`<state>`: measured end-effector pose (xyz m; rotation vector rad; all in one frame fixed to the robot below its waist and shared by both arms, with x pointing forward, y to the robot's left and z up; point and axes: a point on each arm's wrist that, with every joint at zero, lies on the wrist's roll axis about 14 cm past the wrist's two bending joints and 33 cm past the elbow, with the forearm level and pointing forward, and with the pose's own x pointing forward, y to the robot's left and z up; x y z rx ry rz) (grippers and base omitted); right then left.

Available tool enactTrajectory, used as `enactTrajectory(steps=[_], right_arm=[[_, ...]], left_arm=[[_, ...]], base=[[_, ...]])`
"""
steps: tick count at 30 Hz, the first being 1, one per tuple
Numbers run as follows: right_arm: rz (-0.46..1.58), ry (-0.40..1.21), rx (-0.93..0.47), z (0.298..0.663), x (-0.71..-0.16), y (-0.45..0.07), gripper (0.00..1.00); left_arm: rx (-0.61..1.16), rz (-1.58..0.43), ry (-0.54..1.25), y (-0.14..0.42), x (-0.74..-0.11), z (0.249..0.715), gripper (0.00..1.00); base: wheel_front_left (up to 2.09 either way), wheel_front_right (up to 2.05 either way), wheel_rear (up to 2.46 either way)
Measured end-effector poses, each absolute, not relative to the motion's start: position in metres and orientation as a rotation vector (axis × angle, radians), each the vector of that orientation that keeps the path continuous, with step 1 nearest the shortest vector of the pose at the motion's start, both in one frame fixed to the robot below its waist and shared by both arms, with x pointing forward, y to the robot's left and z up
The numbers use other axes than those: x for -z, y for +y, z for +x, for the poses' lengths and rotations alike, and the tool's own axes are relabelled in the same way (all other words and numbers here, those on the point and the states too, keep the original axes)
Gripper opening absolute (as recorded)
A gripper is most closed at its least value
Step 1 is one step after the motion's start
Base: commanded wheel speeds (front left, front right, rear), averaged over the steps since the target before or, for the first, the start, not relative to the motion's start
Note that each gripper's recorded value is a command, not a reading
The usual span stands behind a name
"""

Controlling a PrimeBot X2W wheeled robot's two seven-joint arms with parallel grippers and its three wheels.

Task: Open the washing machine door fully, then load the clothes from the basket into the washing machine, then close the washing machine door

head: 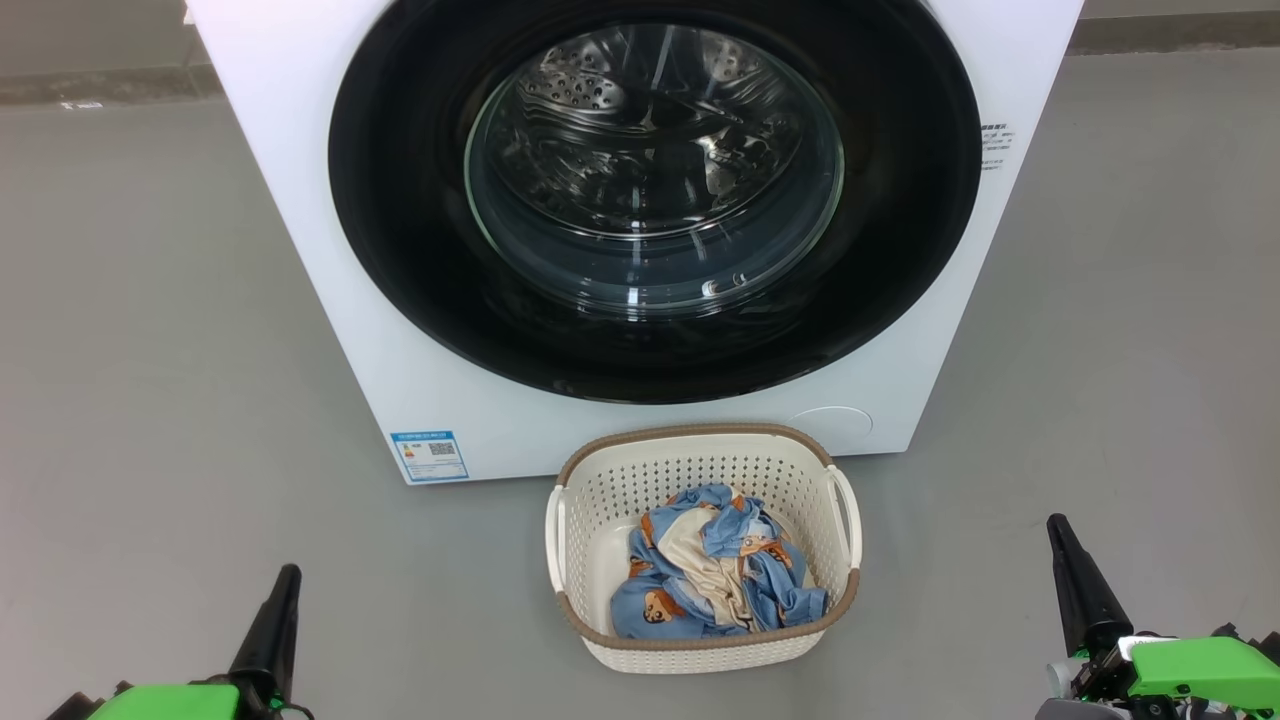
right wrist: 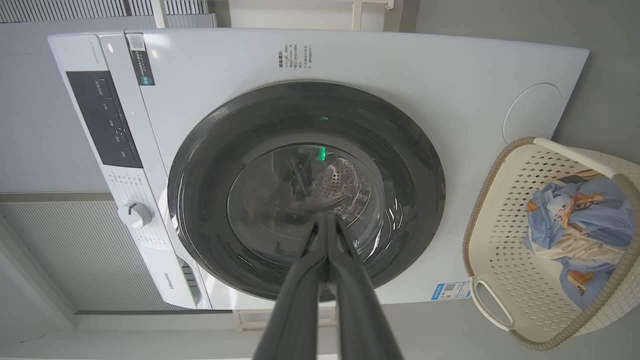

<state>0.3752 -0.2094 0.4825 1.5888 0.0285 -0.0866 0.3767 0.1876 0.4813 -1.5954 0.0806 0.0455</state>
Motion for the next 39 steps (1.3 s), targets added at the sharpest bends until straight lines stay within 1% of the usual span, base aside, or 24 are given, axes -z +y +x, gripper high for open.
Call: enactTrajectory(steps=[11, 12, 18, 20, 30, 39], right_arm=[[1.589, 0.029, 0.086, 0.375, -0.482, -0.209, 0.0], [1.59, 0.032, 0.091, 0.375, -0.481, -0.209, 1.0], [1.609, 0.117, 0.188, 0.355, -0.443, -0.206, 1.0], [1.608, 0.124, 0.201, 0.353, -0.439, -0.206, 1.0], [1.592, 0.096, 0.196, 0.355, -0.446, -0.207, 1.0], [1.523, 0.086, 0.177, 0.358, -0.452, -0.205, 1.0]], left_arm=[[-0.046, -1.595, 0.08, 0.188, -0.481, 0.377, 0.0], [-0.049, -1.597, 0.084, 0.187, -0.48, 0.376, 1.0], [-0.141, -1.629, 0.179, 0.177, -0.442, 0.356, 1.0], [-0.156, -1.629, 0.194, 0.176, -0.436, 0.352, 1.0], [-0.161, -1.598, 0.185, 0.176, -0.437, 0.352, 1.0], [-0.167, -1.55, 0.168, 0.179, -0.439, 0.353, 1.0]], base=[[0.0, 0.0, 0.0], [0.0, 0.0, 0.0], [0.0, 0.0, 0.0], [0.0, 0.0, 0.0], [0.0, 0.0, 0.0], [0.0, 0.0, 0.0]])
